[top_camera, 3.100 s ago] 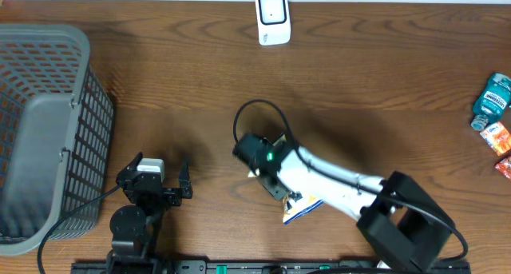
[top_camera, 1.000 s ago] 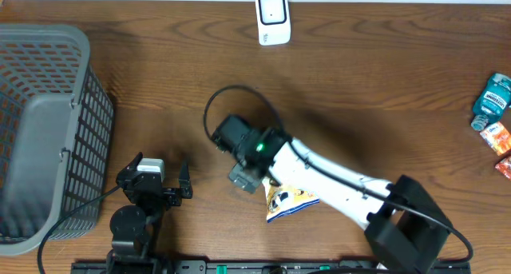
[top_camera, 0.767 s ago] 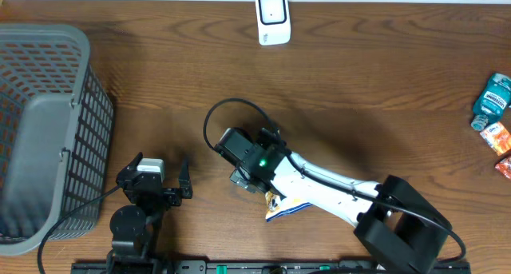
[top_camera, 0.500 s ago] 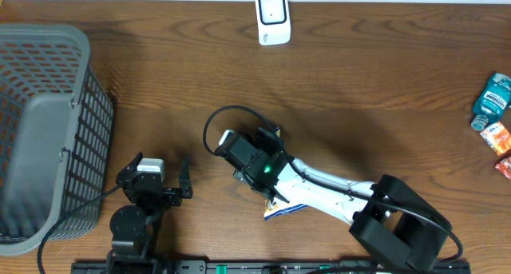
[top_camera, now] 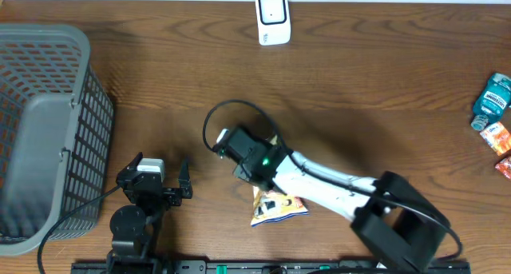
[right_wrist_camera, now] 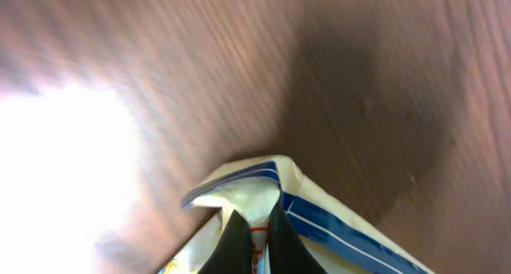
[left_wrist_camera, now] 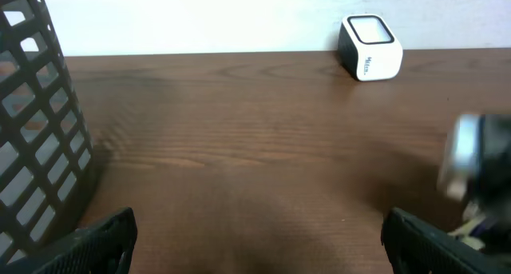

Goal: Scan the item barcode

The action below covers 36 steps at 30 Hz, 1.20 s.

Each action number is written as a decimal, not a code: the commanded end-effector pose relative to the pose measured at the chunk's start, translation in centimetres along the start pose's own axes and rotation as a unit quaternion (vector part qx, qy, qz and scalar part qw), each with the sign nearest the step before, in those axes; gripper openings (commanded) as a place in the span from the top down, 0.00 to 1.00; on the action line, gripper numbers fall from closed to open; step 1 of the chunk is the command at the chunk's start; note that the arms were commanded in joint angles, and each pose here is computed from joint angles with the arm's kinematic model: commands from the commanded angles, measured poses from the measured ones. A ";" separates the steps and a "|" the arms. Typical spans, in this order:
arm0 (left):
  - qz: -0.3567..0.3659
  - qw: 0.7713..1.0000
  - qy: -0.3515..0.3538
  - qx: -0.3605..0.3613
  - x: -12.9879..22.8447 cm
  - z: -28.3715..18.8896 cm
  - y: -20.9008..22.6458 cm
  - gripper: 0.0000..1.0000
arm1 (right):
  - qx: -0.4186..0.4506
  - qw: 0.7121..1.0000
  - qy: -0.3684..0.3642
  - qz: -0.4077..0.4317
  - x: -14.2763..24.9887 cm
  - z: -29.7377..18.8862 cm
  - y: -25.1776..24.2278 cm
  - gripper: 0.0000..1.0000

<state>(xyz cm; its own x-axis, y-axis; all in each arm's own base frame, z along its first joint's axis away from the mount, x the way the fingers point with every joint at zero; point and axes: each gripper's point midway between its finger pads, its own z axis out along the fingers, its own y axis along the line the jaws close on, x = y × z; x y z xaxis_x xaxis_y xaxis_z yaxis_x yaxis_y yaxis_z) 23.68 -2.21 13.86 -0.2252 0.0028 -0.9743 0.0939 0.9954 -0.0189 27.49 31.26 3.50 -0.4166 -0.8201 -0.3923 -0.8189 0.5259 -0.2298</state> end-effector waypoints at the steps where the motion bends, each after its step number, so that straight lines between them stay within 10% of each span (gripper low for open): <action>1: -0.003 1.000 0.018 0.001 1.2 0.1 0.0 0.02 | -0.082 0.991 -0.095 0.043 -5.2 -6.2 -0.5 0.99; 18: -0.003 1.000 0.018 0.001 1.2 0.1 0.0 0.02 | -0.459 0.857 -0.216 0.089 -3.4 -14.1 -1.9 0.99; 24: -0.003 1.000 0.018 0.001 1.2 0.1 0.0 0.02 | -0.652 0.688 -0.204 0.245 -5.7 -18.2 -4.5 0.99; 36: -0.003 1.000 0.018 0.001 1.2 0.1 0.0 0.02 | -0.513 0.779 -0.128 0.337 -3.0 -11.6 -6.0 0.99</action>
<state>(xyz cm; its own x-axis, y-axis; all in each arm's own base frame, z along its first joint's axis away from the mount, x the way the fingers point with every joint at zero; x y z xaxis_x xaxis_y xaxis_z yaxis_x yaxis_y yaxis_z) 23.67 -2.21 13.85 -0.2255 0.0028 -0.9742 0.0939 0.9954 -0.0189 28.37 28.55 18.48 -0.8780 -0.3088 -0.3657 -0.4129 0.1022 0.9050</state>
